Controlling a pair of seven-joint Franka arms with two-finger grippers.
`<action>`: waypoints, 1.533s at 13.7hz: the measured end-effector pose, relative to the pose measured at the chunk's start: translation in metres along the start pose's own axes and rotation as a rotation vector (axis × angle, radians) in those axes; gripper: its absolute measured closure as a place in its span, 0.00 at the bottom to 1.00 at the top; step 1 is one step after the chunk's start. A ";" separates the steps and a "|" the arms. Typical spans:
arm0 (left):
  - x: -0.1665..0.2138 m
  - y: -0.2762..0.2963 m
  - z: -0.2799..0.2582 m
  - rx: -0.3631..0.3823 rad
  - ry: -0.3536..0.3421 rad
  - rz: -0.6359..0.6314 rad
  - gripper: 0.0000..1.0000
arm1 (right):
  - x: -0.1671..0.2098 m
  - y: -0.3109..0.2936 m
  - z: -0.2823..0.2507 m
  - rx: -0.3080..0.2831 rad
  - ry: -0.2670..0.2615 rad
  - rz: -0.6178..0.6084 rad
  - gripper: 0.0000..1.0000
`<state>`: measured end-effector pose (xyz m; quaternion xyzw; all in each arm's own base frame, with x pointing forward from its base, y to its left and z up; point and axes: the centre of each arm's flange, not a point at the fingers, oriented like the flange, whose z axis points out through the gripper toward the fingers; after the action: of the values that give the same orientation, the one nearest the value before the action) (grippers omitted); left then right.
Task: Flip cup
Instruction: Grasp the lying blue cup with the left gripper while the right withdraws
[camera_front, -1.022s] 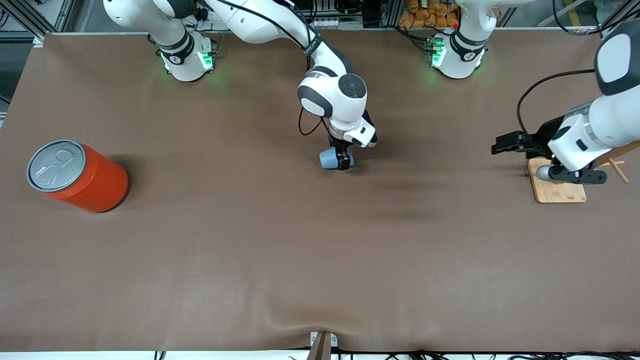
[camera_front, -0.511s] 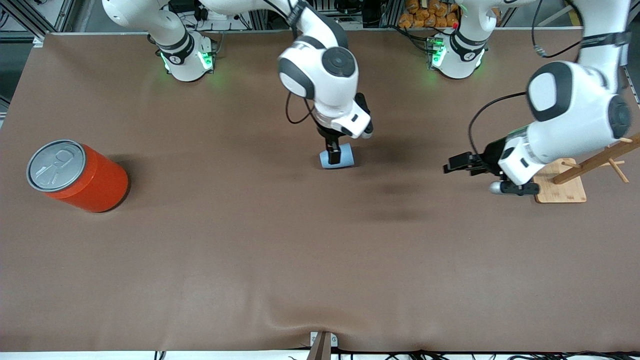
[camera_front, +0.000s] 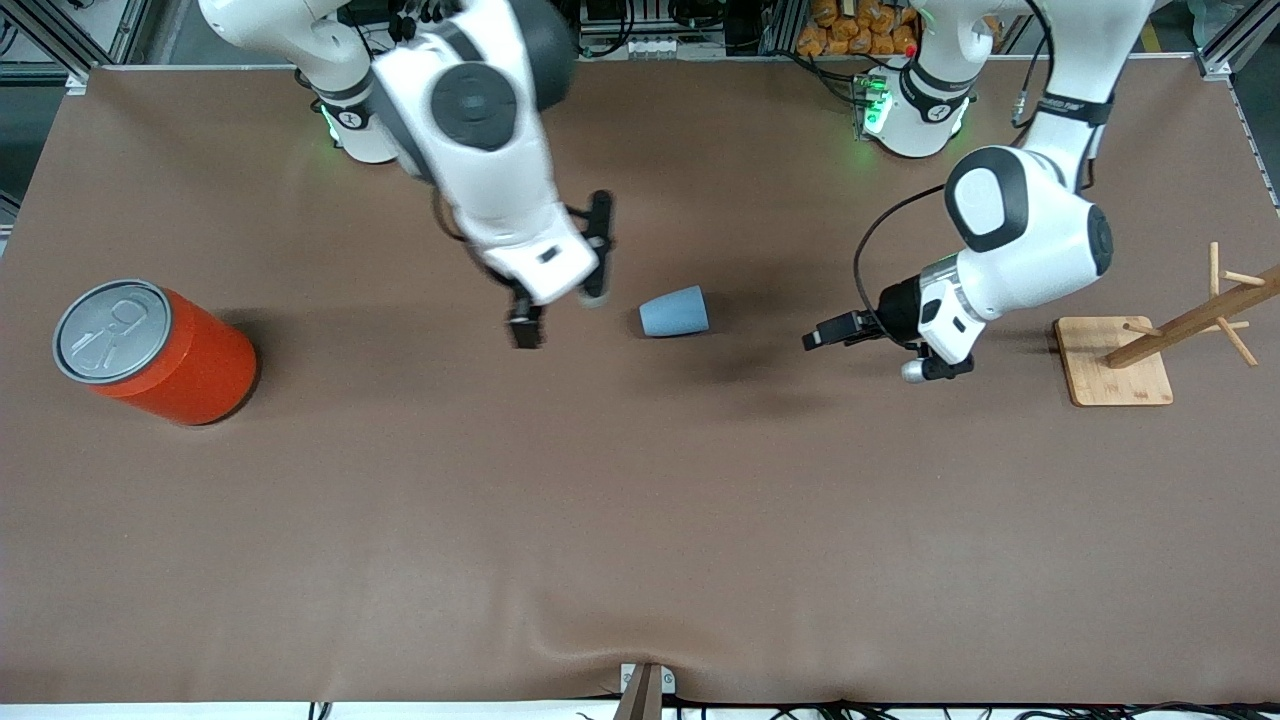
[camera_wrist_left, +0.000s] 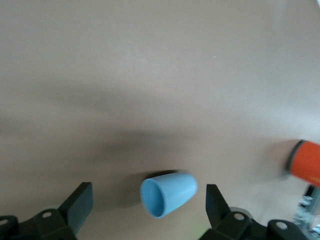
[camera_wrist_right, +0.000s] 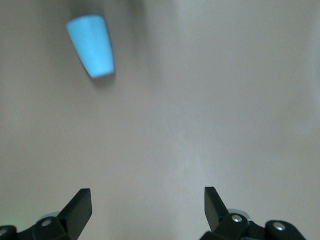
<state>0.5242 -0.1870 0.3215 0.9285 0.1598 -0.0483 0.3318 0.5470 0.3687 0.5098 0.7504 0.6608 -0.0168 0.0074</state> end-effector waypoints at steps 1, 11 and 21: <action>-0.003 0.002 0.011 -0.039 -0.003 -0.036 0.00 | -0.031 0.015 -0.009 0.017 -0.005 0.050 0.00; -0.039 -0.074 0.114 -0.287 -0.068 0.013 0.00 | -0.322 0.103 -0.080 0.132 0.005 0.621 0.00; -0.069 -0.103 0.161 -0.469 -0.223 0.061 0.15 | -0.356 0.007 -0.205 0.051 0.020 1.543 0.00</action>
<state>0.4281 -0.2321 0.1483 0.8196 0.1012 -0.1018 0.5547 0.5125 0.0214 0.7271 0.9986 -0.0498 -0.0153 -0.0062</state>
